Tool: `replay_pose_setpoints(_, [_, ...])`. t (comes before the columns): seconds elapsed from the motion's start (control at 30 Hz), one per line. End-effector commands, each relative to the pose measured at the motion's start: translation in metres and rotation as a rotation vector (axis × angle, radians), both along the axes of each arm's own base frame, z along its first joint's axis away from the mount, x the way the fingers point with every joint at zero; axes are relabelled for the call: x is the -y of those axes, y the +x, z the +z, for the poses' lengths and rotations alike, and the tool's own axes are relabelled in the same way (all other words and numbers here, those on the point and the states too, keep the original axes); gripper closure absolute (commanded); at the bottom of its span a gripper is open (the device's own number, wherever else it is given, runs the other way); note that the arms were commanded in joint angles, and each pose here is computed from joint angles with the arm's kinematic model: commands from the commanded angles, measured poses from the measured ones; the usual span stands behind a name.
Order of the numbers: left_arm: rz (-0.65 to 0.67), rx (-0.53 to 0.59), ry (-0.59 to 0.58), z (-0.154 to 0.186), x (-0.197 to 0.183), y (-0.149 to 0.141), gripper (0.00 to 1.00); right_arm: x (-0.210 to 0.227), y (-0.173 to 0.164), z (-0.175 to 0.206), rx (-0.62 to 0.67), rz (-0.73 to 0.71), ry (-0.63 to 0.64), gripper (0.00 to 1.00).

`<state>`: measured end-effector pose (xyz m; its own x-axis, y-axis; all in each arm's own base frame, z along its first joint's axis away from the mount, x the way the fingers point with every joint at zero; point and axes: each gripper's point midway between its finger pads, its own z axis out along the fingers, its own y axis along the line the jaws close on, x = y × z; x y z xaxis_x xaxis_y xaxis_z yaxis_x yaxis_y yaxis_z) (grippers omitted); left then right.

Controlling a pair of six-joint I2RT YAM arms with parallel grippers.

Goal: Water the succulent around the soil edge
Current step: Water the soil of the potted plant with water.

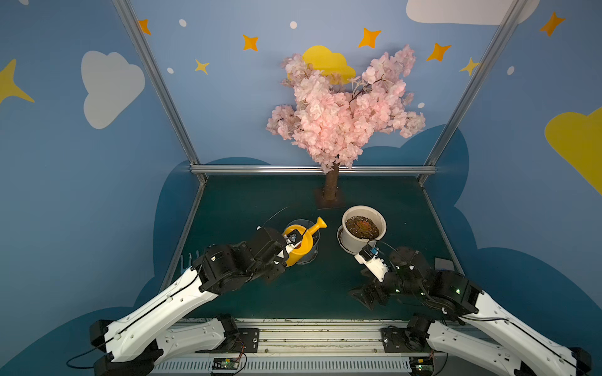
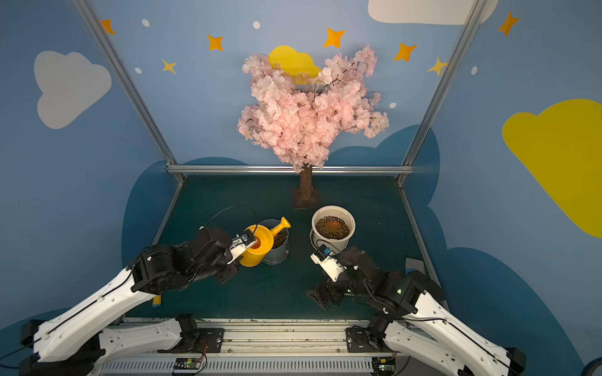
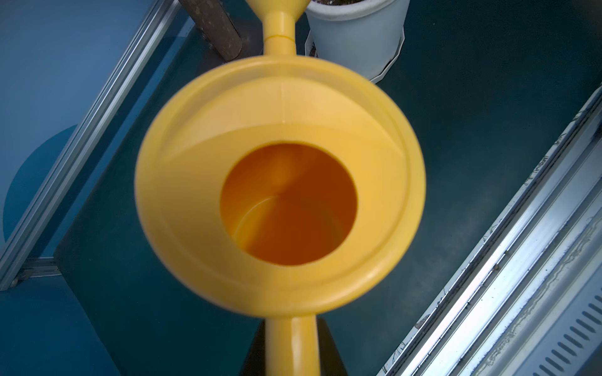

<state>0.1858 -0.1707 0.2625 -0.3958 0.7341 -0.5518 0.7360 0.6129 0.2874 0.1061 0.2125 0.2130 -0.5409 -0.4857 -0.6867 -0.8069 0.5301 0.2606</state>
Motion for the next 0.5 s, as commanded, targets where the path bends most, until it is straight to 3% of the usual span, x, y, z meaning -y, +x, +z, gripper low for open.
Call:
replay_pose_setpoints(0.0, [-0.034,0.007,0.017,0.008,0.0,0.006,0.97,-0.005,0.009,0.014,0.085,0.009,0.02,0.05])
replay_pose_setpoints(0.47, [0.014,0.022,0.26,0.006,-0.018,0.032,0.97,-0.002,0.015,0.011,0.111,-0.015,0.007,0.05])
